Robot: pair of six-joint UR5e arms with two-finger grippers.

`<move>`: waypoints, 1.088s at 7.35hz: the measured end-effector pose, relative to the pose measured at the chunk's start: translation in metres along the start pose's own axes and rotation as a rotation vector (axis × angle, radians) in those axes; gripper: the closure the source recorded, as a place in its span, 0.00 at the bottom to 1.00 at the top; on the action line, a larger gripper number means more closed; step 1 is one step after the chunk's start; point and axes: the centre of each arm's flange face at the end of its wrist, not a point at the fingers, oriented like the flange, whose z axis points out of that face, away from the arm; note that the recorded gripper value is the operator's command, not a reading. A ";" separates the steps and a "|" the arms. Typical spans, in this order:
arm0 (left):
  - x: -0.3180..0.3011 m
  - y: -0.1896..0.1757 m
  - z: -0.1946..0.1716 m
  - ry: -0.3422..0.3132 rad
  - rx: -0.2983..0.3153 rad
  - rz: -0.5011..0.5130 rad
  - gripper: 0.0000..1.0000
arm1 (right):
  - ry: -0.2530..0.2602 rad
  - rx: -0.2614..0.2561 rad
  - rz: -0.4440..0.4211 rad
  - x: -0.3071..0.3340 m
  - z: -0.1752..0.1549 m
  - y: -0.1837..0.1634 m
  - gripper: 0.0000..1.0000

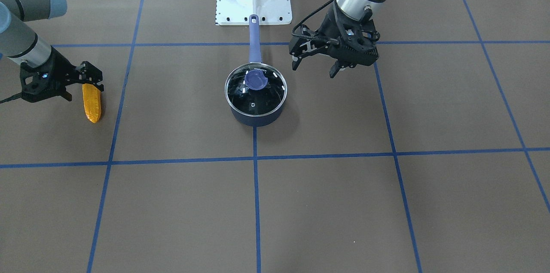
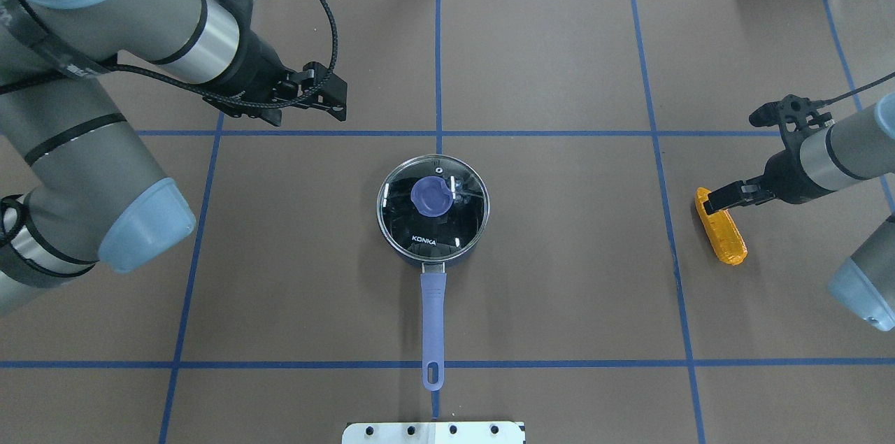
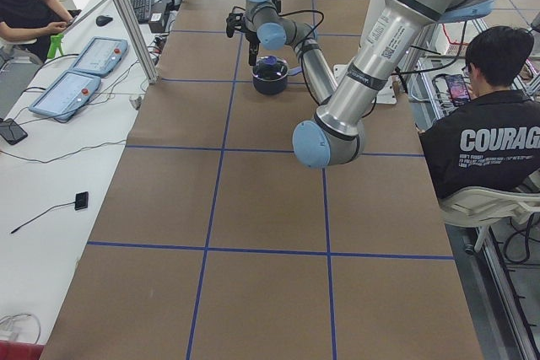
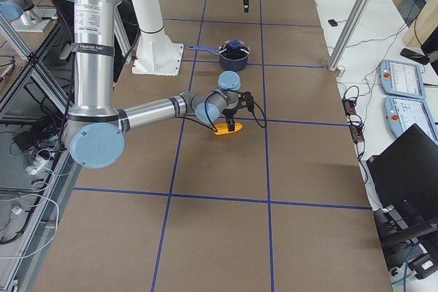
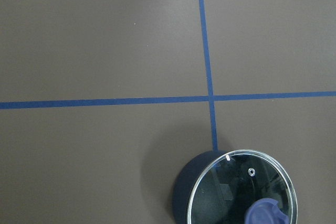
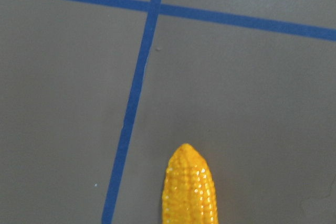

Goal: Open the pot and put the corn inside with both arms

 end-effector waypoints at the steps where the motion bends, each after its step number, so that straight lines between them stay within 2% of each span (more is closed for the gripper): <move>1: 0.017 0.009 0.012 -0.002 0.001 -0.007 0.03 | 0.028 0.002 -0.021 -0.001 0.008 0.008 0.00; 3: 0.047 0.029 0.034 -0.006 0.011 -0.023 0.03 | 0.074 0.010 -0.043 0.005 0.015 0.017 0.00; 6: 0.066 0.043 0.052 -0.017 0.023 -0.026 0.03 | 0.095 0.008 -0.056 0.000 0.025 0.018 0.03; 8: 0.069 0.050 0.059 -0.025 0.025 -0.022 0.03 | 0.099 0.000 -0.068 -0.012 0.034 0.014 0.34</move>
